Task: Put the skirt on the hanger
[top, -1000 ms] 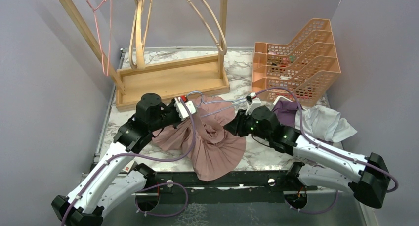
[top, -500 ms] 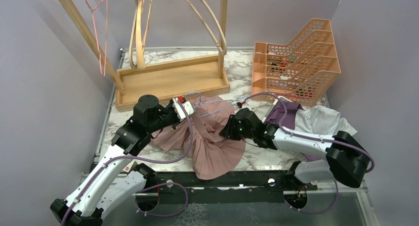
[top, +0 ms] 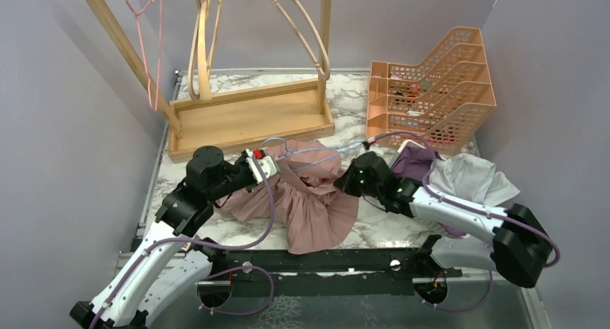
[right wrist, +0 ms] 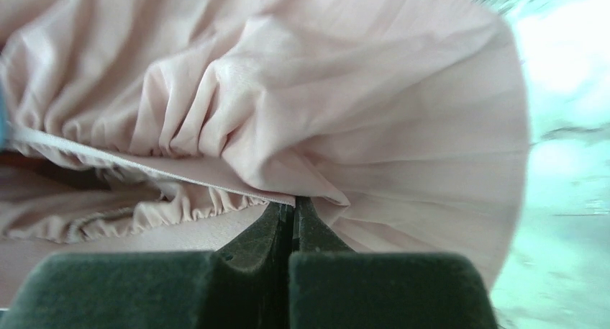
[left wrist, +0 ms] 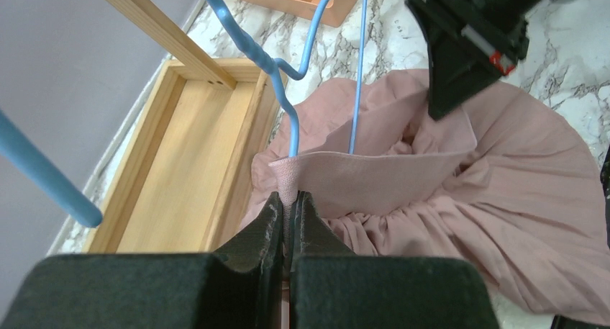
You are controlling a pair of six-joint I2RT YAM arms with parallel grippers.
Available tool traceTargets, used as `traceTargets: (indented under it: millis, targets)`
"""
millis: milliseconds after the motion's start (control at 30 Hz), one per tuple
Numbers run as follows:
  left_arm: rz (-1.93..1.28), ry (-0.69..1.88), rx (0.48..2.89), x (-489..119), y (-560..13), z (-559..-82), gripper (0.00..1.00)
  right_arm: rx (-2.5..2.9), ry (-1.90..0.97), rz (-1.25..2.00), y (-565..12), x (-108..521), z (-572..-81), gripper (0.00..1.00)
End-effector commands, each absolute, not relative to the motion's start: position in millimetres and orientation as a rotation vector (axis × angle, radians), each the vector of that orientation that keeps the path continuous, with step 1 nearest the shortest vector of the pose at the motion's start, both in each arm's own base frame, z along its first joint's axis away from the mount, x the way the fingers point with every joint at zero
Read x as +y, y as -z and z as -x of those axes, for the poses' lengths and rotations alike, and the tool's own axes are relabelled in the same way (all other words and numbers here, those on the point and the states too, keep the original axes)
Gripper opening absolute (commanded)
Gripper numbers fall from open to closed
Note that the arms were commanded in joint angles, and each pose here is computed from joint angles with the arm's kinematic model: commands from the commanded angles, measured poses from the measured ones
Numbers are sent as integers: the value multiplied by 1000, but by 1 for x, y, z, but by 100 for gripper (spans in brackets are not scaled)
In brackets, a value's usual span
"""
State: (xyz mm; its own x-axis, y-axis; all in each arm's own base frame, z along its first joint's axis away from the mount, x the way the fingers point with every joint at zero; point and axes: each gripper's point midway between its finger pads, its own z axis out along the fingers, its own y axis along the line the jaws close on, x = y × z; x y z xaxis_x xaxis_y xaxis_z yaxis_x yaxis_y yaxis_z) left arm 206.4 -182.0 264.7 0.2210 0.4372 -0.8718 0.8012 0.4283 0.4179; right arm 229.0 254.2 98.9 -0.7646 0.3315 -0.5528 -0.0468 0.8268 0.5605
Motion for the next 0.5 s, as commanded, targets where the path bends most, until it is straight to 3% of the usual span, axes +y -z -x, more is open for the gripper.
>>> traceTargets:
  millis: [0, 167, 467]
  targets:
    - [-1233, 253, 1322, -169, -269, -200, 0, 2262, -602, -271, -121, 198, -254, 1]
    - [-1283, 169, 1388, -155, -254, -202, 0, 2225, -522, -261, -159, 174, -268, 1]
    - [-1338, 43, 1529, -138, -226, -218, 0, 2273, -412, -280, -177, 155, -277, 1]
